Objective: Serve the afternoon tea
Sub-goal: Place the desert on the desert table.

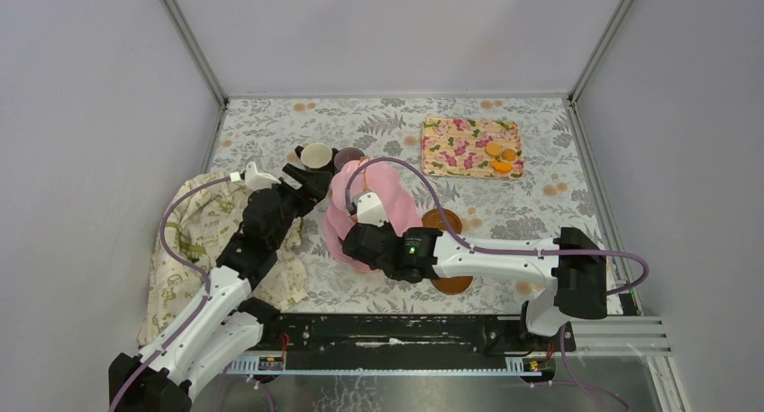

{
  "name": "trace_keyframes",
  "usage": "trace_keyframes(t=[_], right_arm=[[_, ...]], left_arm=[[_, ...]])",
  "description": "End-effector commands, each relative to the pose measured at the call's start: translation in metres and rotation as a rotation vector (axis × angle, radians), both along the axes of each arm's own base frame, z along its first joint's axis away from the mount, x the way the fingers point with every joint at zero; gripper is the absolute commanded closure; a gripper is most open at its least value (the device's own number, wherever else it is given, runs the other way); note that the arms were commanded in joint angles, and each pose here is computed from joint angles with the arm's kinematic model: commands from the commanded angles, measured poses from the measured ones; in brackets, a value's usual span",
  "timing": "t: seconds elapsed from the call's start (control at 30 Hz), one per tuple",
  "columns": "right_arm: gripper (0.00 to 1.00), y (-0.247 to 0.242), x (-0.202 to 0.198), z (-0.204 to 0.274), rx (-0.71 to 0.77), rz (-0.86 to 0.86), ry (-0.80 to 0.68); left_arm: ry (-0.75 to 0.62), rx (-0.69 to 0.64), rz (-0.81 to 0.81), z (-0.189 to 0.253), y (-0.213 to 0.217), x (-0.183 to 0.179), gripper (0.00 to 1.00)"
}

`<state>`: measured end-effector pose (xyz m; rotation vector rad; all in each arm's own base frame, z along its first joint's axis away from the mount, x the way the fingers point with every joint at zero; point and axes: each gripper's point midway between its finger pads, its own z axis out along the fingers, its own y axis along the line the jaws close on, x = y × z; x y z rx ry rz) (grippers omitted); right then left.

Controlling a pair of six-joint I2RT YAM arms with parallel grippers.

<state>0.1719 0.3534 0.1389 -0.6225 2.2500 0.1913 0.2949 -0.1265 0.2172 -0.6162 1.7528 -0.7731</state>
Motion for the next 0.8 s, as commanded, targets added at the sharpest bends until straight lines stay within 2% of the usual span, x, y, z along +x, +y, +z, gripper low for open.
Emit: trace_keyframes(t=[0.0, 0.77], right_arm=[[0.61, 0.0122, 0.0054, 0.016, 0.063, -0.004, -0.014], [0.57, 0.012, 0.0033, 0.0182, 0.075, 0.0, -0.006]], left_arm=[[-0.041, -0.005, 0.016, 0.0089, 0.0029, 0.0047, 0.13], [-0.043, -0.007, 0.013, 0.0109, 0.0016, 0.0057, 0.13]])
